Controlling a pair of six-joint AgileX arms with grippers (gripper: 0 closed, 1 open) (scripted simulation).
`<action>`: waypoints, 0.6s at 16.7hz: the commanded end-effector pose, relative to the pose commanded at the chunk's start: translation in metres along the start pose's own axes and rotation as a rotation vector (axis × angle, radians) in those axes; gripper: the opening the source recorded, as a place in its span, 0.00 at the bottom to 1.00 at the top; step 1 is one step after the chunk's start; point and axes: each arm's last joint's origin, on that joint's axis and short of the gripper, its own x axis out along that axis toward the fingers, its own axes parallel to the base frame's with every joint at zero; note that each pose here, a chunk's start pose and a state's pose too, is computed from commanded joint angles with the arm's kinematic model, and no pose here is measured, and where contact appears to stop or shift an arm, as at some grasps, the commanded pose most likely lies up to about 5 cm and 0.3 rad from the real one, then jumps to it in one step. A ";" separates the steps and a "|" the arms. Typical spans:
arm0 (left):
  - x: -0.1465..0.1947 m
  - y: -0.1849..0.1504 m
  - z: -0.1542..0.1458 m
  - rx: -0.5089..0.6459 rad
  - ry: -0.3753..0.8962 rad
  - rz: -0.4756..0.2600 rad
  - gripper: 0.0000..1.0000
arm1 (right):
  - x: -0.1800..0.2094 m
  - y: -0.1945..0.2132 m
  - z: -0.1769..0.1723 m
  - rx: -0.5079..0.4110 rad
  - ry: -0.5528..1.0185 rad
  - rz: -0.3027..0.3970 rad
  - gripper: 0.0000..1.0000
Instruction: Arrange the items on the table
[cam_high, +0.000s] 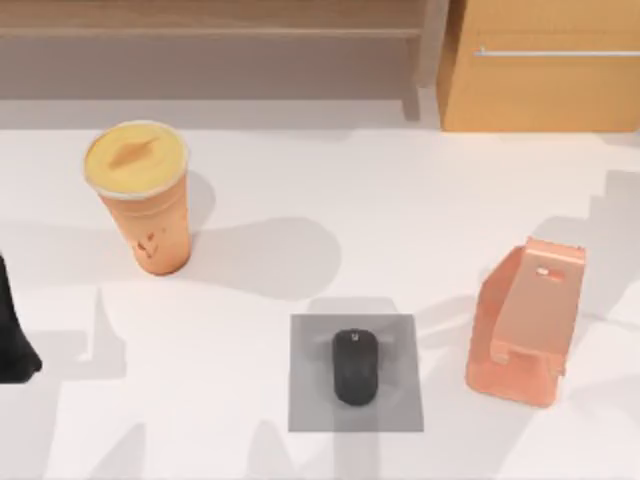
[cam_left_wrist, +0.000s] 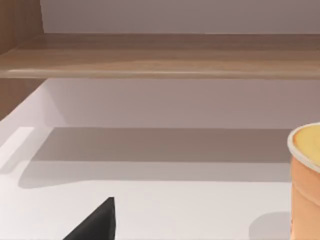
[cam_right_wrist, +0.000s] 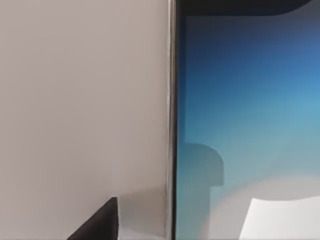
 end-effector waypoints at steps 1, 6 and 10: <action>0.000 0.000 0.000 0.000 0.000 0.000 1.00 | 0.000 0.000 0.000 0.000 0.000 0.000 0.92; 0.000 0.000 0.000 0.000 0.000 0.000 1.00 | 0.000 0.000 0.000 0.000 0.000 0.000 0.55; 0.000 0.000 0.000 0.000 0.000 0.000 1.00 | 0.000 0.000 0.000 0.000 0.000 0.000 0.25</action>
